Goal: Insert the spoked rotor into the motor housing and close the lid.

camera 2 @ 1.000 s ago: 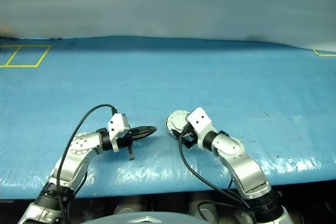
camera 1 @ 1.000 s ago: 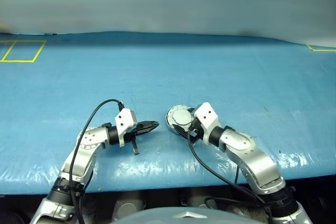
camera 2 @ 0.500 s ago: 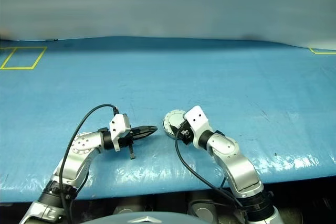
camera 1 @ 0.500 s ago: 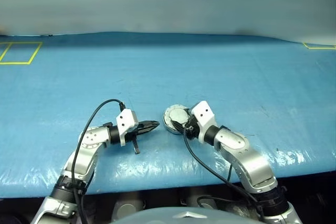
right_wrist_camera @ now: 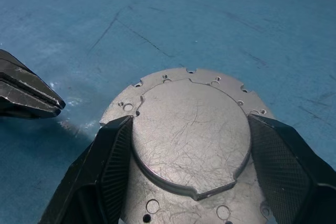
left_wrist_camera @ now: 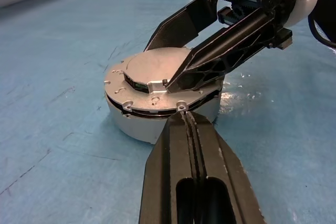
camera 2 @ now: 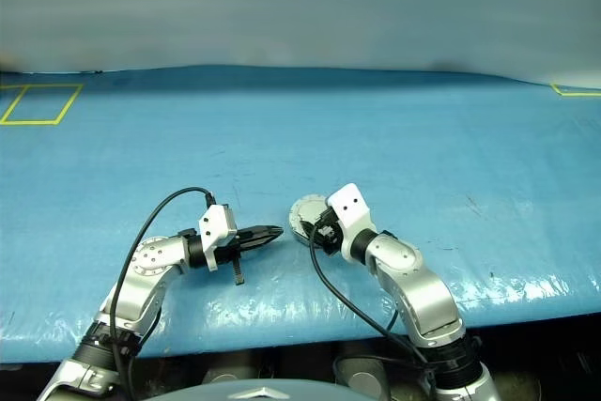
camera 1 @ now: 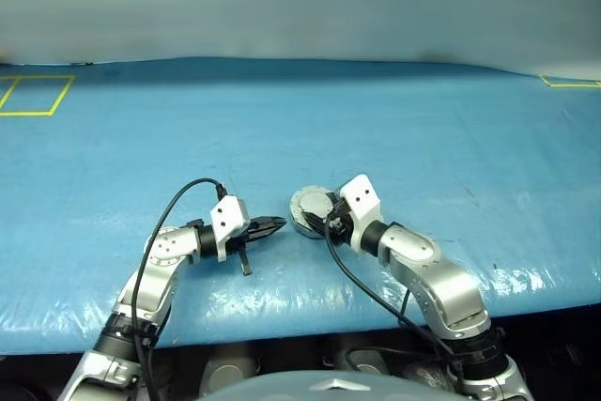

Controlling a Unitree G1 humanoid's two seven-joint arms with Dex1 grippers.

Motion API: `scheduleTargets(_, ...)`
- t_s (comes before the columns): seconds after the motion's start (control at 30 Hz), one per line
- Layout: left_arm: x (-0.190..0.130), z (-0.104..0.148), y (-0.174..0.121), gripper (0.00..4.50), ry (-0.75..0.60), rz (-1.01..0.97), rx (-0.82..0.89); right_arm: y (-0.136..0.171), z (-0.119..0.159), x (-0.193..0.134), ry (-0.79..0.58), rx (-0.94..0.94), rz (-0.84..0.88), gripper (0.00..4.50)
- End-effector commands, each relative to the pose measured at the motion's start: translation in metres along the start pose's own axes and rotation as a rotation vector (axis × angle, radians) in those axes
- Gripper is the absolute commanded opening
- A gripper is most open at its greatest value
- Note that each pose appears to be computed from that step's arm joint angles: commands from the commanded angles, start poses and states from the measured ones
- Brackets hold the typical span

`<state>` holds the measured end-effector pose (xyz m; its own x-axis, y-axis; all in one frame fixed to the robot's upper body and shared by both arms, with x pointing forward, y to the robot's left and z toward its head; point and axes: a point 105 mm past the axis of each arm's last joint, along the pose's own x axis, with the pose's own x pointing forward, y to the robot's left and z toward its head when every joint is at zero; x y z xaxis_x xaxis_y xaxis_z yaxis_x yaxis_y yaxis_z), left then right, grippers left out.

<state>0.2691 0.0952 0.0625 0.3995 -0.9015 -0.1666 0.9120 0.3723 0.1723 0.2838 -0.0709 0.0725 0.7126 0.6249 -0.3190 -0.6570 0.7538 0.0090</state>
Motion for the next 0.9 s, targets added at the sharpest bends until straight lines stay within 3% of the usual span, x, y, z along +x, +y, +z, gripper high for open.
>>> scheduleTargets(0.03, 0.003, 0.011, 0.001, 0.0, -0.03, 0.003, 0.039, 0.006, 0.006, 0.004, -0.004, -0.008, 0.023, 3.03)
scheduleTargets(0.23, 0.004, 0.01, 0.0, 0.0, -0.022, -0.001, 0.036, 0.002, -0.025, 0.007, 0.131, -0.066, -0.004, 3.03)
scheduleTargets(0.5, 0.005, 0.012, 0.005, 0.0, -0.035, 0.035, 0.026, -0.005, -0.046, 0.003, 0.217, -0.095, -0.037, 3.03)
scheduleTargets(0.73, 0.026, 0.017, 0.029, 0.0, -0.076, 0.147, -0.003, 0.002, -0.04, 0.006, 0.171, -0.056, -0.012, 3.03)
scheduleTargets(0.9, 0.038, 0.009, 0.022, 0.0, -0.026, 0.074, -0.006, 0.001, -0.035, 0.006, 0.15, -0.046, -0.024, 3.03)
